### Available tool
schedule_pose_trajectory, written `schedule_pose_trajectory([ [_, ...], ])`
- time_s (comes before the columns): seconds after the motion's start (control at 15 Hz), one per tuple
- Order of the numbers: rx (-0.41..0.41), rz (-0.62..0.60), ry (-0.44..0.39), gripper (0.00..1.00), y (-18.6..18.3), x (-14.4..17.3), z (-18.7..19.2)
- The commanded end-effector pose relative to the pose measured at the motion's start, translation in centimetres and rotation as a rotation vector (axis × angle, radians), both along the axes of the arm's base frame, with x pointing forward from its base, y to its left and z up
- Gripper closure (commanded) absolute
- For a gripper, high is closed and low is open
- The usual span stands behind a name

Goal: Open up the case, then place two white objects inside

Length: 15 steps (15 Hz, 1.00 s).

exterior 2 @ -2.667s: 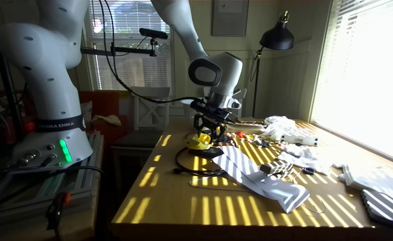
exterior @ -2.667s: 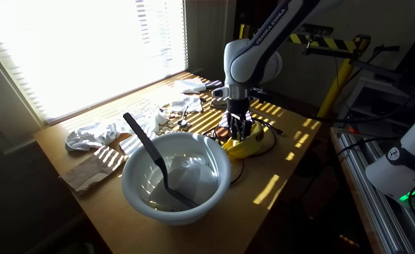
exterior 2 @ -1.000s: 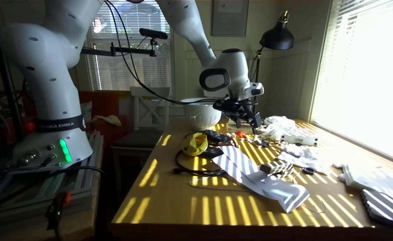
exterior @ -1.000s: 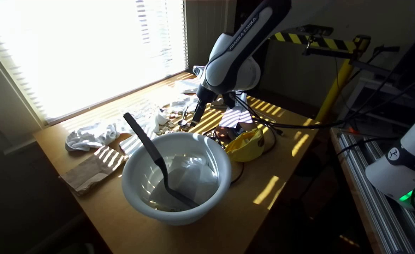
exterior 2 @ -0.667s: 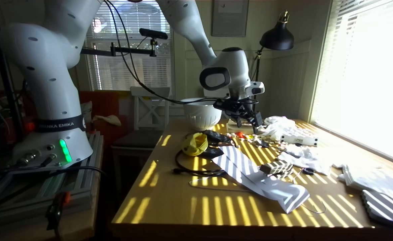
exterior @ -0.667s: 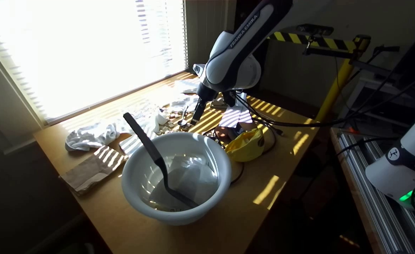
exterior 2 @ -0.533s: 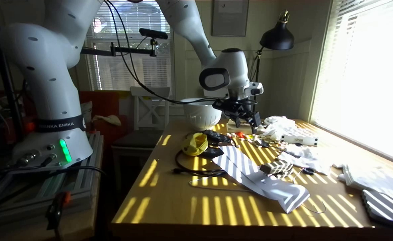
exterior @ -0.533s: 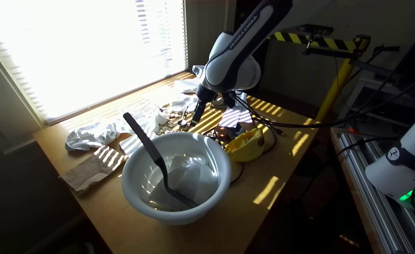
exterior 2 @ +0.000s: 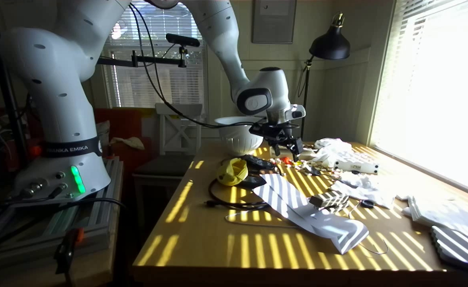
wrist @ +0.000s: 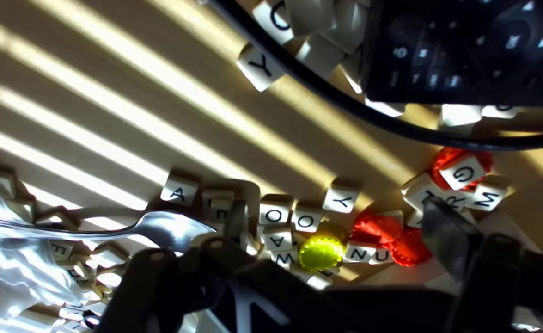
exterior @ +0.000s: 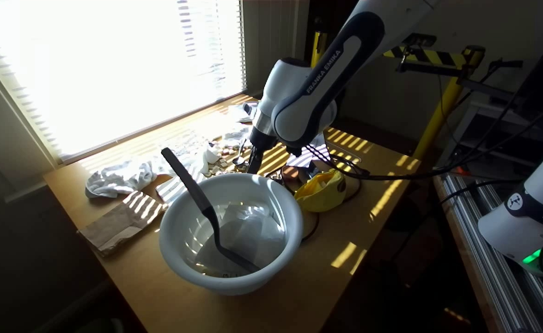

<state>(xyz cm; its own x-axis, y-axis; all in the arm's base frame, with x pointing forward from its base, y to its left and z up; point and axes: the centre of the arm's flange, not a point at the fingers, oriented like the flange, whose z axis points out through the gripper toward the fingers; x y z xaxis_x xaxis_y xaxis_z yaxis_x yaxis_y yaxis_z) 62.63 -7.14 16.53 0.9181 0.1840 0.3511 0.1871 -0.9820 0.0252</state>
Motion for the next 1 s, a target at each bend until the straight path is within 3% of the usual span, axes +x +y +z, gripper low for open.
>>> schedule_pose_trajectory([
  [0.0, -0.032, -0.021, -0.006, 0.22, 0.5, 1.4, -1.9],
  [0.07, -0.030, -0.026, -0.007, 0.28, 0.7, 1.6, -2.2],
  [0.33, -0.005, -0.038, -0.015, 0.26, 1.7, 3.2, -3.0],
  [0.53, -0.004, -0.047, -0.017, 0.34, 2.4, 4.2, -3.2],
  [0.93, -0.026, -0.067, -0.008, 0.33, 2.7, 4.2, -2.8],
])
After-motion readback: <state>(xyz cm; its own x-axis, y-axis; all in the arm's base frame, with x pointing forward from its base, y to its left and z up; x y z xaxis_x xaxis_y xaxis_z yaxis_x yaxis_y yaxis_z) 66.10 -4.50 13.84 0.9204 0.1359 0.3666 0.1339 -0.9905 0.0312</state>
